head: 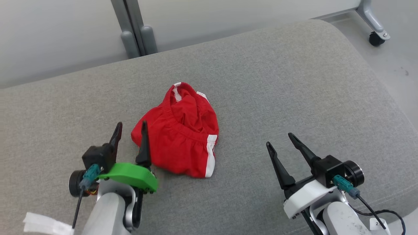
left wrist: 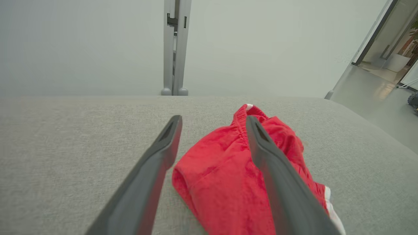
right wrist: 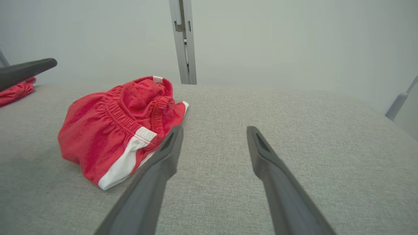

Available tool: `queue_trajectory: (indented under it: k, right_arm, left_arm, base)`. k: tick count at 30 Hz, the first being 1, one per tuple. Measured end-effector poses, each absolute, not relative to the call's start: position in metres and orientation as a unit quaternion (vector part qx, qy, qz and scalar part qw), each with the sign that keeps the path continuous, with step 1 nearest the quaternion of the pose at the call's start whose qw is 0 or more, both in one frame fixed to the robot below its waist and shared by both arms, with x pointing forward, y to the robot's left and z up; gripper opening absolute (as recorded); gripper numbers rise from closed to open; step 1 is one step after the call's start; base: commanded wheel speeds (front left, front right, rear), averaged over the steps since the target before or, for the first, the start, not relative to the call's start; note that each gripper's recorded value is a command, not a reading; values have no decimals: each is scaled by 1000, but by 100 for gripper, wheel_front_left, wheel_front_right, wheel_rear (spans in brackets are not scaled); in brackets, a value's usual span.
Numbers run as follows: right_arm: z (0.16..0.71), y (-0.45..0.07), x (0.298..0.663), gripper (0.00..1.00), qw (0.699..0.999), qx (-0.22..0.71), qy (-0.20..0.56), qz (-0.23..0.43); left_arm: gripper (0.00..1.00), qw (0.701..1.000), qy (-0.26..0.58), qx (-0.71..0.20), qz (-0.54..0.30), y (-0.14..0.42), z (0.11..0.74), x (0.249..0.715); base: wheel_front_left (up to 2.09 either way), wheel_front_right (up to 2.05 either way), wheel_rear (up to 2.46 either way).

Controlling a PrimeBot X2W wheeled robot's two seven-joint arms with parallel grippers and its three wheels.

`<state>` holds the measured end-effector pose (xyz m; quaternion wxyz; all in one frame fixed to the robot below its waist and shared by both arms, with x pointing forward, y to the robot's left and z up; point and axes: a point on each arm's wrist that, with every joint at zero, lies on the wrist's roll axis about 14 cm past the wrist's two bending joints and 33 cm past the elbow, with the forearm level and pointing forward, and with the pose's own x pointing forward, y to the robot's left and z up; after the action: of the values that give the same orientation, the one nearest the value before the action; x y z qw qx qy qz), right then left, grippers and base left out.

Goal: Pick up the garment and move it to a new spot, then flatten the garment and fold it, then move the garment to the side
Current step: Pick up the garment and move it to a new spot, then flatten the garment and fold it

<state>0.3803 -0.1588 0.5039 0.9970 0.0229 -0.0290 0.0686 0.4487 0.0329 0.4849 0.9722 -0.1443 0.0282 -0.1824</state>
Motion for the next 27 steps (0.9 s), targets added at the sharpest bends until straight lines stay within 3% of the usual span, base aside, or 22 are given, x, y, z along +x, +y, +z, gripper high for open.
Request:
queue_trajectory:
  k: [15, 27]
  right_arm:
    - [500, -140, 370, 100, 995, 36, -24, 93]
    - [494, -106, 404, 100, 988, 42, -10, 145]
  left_arm:
    - [100, 989, 51, -107, -85, 117, 453, 377]
    - [100, 988, 53, -124, -70, 121, 451, 381]
  base:
    - [0, 0, 0]
    - [0, 0, 0]
